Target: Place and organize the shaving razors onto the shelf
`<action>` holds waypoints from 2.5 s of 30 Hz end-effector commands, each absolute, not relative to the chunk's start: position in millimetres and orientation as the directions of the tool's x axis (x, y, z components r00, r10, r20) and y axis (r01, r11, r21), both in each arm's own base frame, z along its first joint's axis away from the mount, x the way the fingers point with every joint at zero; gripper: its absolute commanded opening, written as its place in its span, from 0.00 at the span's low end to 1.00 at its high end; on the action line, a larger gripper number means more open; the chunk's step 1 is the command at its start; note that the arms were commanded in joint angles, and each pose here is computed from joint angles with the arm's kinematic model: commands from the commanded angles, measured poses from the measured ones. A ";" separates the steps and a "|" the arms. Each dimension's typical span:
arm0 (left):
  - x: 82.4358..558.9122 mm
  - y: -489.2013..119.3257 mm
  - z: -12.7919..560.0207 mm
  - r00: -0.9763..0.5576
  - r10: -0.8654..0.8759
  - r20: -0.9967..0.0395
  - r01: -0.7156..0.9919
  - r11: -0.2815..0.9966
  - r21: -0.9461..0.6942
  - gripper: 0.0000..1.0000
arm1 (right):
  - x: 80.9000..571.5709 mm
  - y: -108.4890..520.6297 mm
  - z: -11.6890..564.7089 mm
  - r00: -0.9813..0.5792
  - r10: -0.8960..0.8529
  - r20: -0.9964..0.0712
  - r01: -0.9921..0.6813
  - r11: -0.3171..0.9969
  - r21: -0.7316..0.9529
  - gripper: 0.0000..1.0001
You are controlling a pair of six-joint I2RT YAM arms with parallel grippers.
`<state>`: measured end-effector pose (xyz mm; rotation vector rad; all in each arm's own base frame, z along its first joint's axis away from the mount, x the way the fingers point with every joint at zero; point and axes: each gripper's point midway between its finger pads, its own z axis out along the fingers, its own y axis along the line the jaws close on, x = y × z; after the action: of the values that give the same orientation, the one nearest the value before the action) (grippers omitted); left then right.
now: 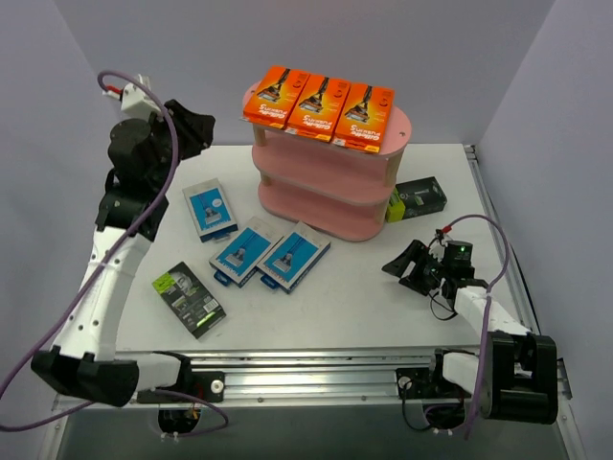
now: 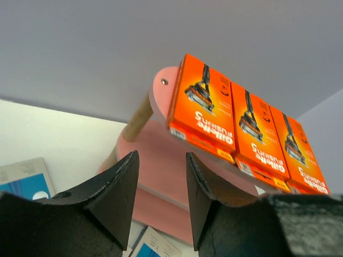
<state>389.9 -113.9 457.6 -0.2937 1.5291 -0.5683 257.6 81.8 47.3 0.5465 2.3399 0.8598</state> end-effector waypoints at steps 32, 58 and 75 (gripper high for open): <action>568.1 -170.9 470.9 -0.296 -0.461 -0.837 0.571 0.617 -0.542 0.67 | 256.1 108.2 45.4 -0.806 0.448 -0.387 0.078 0.729 0.681 0.76; 583.9 -218.2 434.9 -0.352 -0.434 -0.829 0.610 0.565 -0.555 0.67 | 255.8 107.6 36.8 -0.815 0.452 -0.362 0.104 0.729 0.677 0.76; 578.4 -228.0 439.6 -0.344 -0.427 -0.836 0.628 0.557 -0.543 0.67 | 255.5 108.0 34.5 -0.819 0.451 -0.356 0.106 0.728 0.678 0.76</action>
<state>588.8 -219.2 413.3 0.1080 1.6666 -1.0868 250.7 107.1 31.4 0.4384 2.4227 0.9073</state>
